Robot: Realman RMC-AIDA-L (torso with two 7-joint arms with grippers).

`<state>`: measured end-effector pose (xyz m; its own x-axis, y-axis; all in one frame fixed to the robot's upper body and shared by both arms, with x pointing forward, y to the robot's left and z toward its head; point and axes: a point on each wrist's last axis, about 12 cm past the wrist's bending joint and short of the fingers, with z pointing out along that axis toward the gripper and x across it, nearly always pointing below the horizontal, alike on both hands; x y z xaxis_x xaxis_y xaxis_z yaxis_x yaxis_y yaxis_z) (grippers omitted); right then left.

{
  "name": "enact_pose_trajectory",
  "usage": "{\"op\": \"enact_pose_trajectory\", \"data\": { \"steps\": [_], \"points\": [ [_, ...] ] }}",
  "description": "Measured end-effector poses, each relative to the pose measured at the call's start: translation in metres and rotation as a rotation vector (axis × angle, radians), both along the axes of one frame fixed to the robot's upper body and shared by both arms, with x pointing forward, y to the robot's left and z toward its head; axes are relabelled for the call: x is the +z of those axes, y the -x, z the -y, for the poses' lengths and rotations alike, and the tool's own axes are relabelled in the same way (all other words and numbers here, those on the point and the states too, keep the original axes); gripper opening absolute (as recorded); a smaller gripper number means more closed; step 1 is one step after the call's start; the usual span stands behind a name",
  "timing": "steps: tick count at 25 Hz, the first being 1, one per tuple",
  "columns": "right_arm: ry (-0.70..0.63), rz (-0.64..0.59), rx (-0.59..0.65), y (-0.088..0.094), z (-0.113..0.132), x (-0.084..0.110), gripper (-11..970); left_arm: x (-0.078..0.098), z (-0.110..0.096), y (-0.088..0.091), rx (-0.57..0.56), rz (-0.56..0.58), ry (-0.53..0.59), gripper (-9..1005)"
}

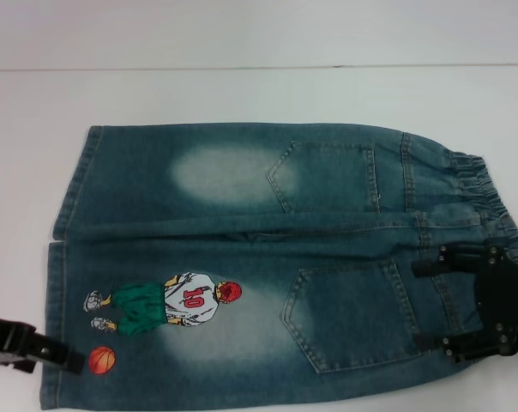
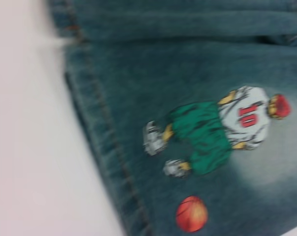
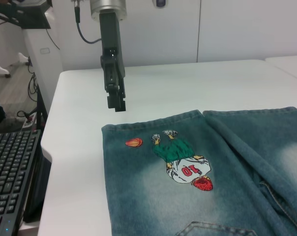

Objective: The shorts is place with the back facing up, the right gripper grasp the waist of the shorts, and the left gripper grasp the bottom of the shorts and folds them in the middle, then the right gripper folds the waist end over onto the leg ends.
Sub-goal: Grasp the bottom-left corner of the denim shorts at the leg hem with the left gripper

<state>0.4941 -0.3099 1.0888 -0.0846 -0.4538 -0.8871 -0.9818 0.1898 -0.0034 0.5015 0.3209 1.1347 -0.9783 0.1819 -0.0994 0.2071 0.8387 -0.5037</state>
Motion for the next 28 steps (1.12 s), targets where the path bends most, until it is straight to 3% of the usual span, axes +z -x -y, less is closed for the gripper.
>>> {"op": "enact_pose_trajectory", "data": {
  "steps": [7,28],
  "points": [
    [0.002,-0.002,0.007,0.0,-0.001,0.0,857,-0.009,-0.006,0.005,0.033,-0.036,-0.065,859],
    [-0.004,-0.012,-0.001,0.005,-0.001,-0.004,838,-0.026,0.004,0.004,0.003,-0.072,-0.065,858]
  ]
}}
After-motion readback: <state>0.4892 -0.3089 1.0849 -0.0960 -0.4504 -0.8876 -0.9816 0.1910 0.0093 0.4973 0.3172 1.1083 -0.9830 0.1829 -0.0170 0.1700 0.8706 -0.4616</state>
